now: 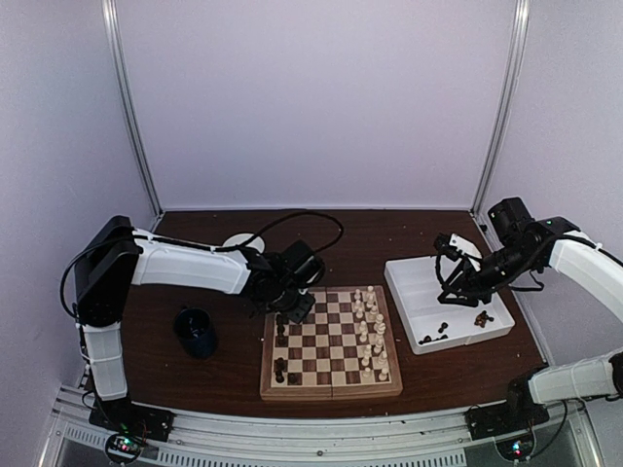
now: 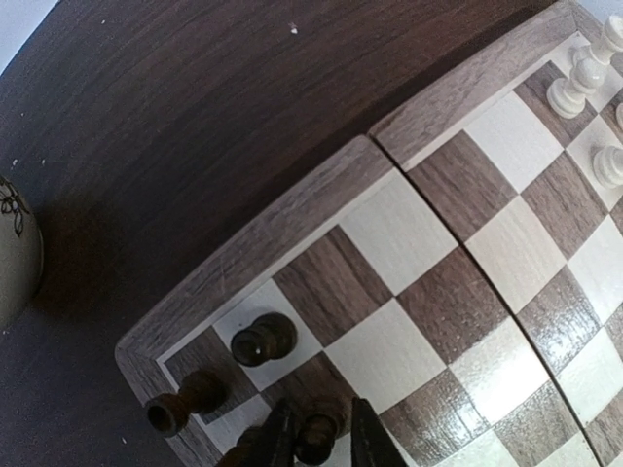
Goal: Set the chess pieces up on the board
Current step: Place the pawn at g7.
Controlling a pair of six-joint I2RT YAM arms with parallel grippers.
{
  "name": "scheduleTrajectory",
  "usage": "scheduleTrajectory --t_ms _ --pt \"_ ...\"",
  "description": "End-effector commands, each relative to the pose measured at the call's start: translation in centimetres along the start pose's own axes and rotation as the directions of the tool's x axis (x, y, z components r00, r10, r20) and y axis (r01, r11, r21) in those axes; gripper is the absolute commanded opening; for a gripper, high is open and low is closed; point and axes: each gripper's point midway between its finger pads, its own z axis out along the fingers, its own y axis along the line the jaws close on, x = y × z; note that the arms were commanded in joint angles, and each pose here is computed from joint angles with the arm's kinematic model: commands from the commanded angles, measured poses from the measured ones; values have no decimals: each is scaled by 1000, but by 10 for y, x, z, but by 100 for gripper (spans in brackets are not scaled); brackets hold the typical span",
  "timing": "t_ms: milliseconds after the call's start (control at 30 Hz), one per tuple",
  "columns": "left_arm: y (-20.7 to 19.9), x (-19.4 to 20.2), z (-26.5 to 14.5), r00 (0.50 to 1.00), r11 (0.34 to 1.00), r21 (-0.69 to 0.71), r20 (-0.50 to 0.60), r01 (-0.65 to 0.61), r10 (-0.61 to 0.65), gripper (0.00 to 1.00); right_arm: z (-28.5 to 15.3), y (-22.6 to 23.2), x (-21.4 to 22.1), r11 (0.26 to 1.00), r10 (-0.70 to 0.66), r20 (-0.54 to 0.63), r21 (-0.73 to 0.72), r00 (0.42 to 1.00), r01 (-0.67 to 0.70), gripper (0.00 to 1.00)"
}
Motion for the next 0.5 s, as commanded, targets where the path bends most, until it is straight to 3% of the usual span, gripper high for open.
scheduleTrajectory --t_ms 0,267,467 --pt "-2 -23 -13 998 999 30 58 24 -26 22 -1 2 0 1000 3 12 -12 1000 -2 43" --pt "3 -61 -72 983 999 41 179 28 -35 33 -4 -12 16 997 0 -91 71 996 6 43" --pt "2 -81 -111 964 998 61 262 23 -39 34 18 -38 68 991 41 -315 130 948 1 40"
